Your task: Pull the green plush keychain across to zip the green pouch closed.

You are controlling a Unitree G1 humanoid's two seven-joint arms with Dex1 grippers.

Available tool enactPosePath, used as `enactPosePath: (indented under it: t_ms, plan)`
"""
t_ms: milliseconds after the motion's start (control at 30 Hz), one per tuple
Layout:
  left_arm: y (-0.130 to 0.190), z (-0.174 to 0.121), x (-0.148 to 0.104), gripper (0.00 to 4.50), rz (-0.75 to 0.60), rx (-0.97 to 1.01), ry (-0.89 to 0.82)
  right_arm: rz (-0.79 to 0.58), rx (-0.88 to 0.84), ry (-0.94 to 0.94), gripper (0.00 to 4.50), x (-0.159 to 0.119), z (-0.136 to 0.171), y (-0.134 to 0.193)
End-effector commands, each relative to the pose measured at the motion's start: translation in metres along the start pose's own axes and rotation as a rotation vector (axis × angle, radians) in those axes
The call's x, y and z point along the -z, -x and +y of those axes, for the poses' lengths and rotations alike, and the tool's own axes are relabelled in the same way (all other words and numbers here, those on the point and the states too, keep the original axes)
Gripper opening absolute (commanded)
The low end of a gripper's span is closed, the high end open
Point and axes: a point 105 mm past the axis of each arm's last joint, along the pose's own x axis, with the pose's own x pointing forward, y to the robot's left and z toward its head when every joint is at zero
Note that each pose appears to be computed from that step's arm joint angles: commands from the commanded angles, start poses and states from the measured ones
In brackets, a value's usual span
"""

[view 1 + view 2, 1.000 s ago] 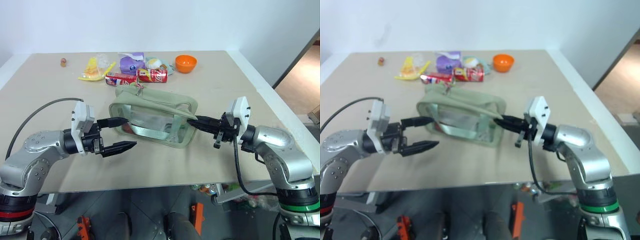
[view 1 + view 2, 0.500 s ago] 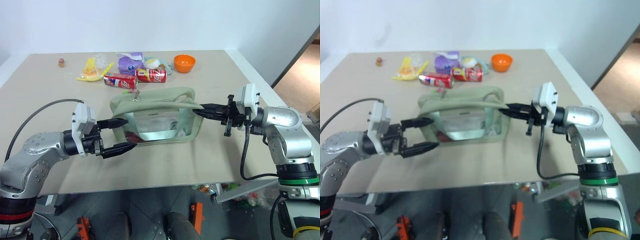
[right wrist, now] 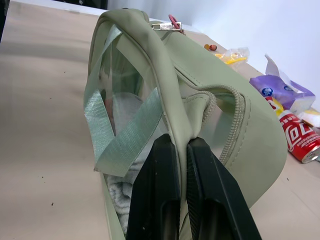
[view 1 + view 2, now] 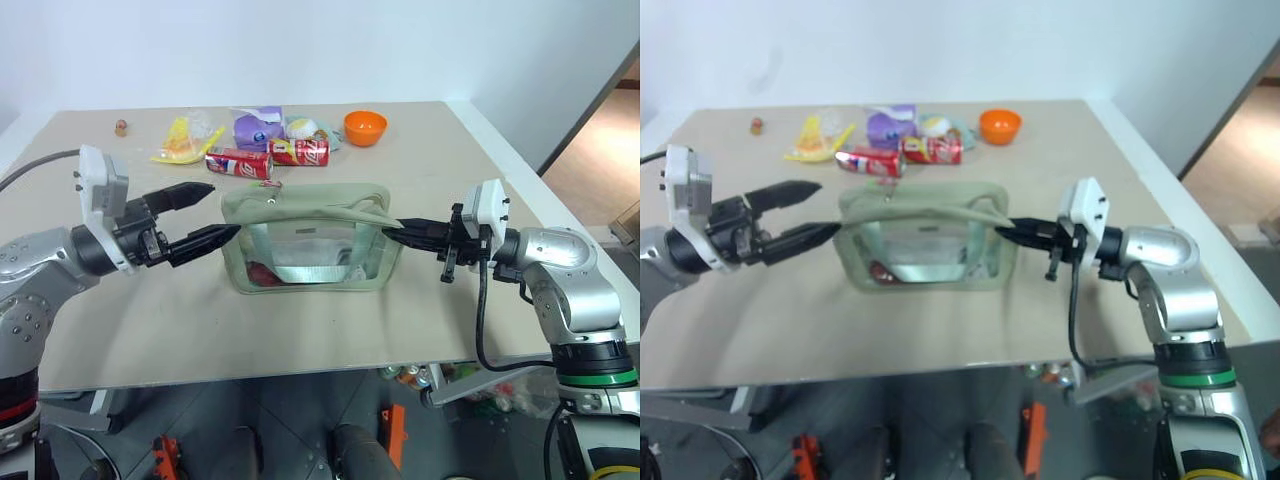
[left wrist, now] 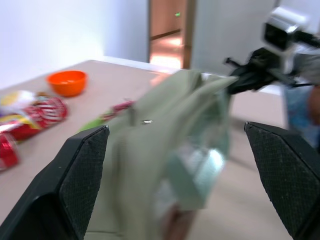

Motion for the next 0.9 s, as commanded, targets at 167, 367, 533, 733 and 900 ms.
enactPosePath:
  t_ms: [167, 367, 533, 733, 900]
  plan:
    - [-0.009, 0.007, 0.009, 4.5, -0.01, -0.05, -0.092, -0.022, -0.01, 0.047, 0.06, -0.013, 0.0, -0.005]
    - [-0.007, 0.011, 0.011, 4.5, -0.019, -0.081, -0.085, -0.016, -0.005, 0.05, 0.06, -0.012, -0.001, -0.004]
    - [-0.004, 0.009, 0.019, 4.5, -0.001, -0.089, -0.072, -0.014, -0.003, 0.052, 0.06, -0.011, -0.002, -0.004]
    - [0.002, 0.025, 0.008, 4.5, -0.051, -0.162, -0.062, -0.01, -0.001, 0.06, 0.06, -0.011, -0.003, -0.004]
    - [0.006, 0.057, -0.002, 4.5, -0.028, -0.188, -0.127, -0.01, 0.0, 0.068, 0.06, -0.011, -0.004, -0.005]
